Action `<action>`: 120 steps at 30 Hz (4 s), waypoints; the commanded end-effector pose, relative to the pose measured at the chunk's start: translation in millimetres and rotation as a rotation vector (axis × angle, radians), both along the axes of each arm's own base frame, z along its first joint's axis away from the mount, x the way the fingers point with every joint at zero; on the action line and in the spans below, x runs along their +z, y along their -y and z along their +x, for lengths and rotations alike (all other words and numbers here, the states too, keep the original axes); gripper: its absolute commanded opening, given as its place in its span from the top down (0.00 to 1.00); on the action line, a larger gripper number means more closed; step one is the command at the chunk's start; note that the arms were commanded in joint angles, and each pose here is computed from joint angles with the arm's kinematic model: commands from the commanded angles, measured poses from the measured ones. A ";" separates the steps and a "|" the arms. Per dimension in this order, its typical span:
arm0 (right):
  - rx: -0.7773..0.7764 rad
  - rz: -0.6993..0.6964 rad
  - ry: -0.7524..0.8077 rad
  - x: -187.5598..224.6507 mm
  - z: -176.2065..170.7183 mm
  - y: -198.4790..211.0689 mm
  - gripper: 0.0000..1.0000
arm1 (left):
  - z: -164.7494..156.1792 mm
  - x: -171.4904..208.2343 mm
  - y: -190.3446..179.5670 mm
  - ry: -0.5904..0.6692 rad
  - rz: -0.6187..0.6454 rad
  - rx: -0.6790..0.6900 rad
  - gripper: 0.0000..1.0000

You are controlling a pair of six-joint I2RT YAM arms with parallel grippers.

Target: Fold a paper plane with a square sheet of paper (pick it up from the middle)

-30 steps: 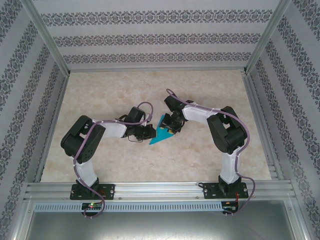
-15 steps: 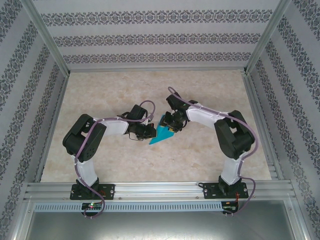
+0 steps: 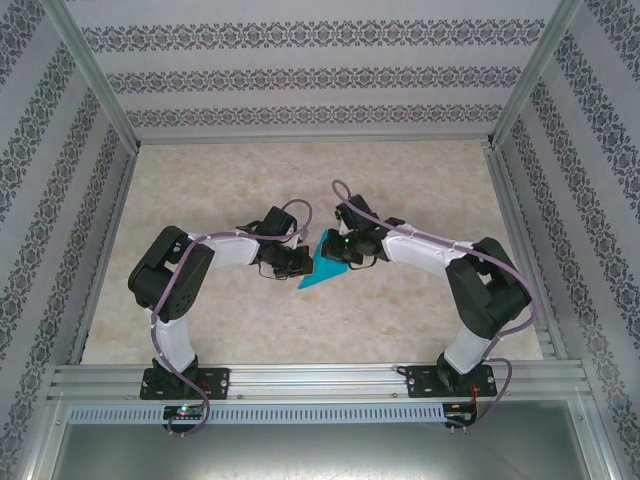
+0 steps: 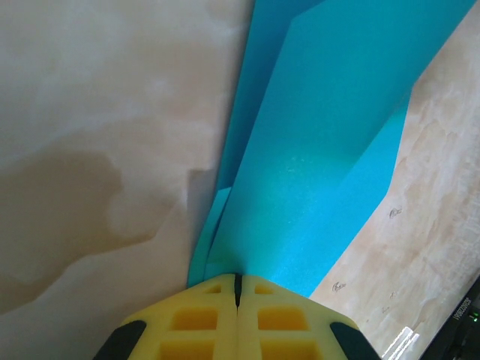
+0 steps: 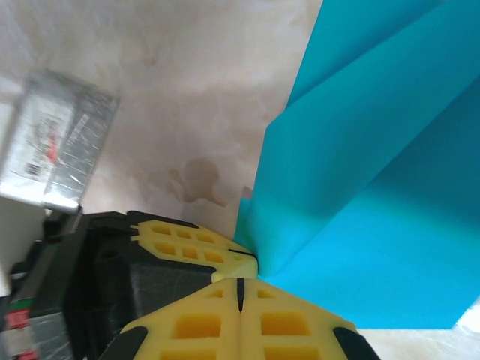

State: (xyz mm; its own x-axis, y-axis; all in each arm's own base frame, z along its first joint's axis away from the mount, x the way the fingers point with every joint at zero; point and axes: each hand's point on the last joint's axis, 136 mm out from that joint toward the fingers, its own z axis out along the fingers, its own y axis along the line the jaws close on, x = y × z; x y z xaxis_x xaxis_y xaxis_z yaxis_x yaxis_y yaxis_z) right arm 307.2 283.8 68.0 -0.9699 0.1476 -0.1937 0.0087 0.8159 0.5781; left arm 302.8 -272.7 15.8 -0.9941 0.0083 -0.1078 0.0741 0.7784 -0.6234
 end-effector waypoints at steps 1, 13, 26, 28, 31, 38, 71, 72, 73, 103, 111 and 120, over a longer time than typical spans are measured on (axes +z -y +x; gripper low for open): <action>0.015 0.013 0.039 -9.8 6.2 -8.7 1.00 | -50.9 -66.0 -42.6 -0.189 0.261 -0.015 1.00; 0.034 0.033 -0.021 -38.2 -1.2 -16.7 1.00 | -56.3 -67.8 -44.8 -0.209 0.260 -0.001 1.00; 0.045 -0.024 -0.042 -61.7 3.0 -1.6 1.00 | -57.8 -67.1 -49.4 -0.213 0.285 0.010 1.00; 0.054 -0.033 -0.033 -64.3 5.8 3.0 1.00 | -59.5 -68.0 -50.9 -0.219 0.290 0.010 1.00; 0.060 -0.064 -0.020 -69.1 12.1 15.3 1.00 | -64.0 -70.9 -53.1 -0.232 0.298 0.005 1.00; 0.035 -0.058 0.048 -51.7 39.5 37.5 1.00 | -68.4 -72.0 -56.3 -0.243 0.309 -0.002 1.00; 0.005 0.048 0.015 -67.6 -1.1 0.9 1.00 | -67.9 -72.6 -59.9 -0.217 0.312 0.019 1.00; 0.009 0.039 0.022 -68.2 1.2 5.5 1.00 | -68.6 -72.8 -60.1 -0.218 0.313 0.016 1.00; 0.014 0.031 0.031 -68.9 3.0 9.5 1.00 | -69.4 -73.2 -61.6 -0.219 0.320 0.015 1.00; 0.020 0.148 0.127 -34.0 26.4 5.1 1.00 | -70.9 -71.3 -64.7 -0.211 0.336 -0.004 1.00; -0.006 0.096 0.079 -59.4 40.4 19.3 1.00 | -74.8 -73.4 -66.9 -0.220 0.342 -0.006 1.00; -0.228 0.016 0.067 -72.5 85.9 107.8 1.00 | -79.0 -75.3 -69.4 -0.224 0.342 -0.008 1.00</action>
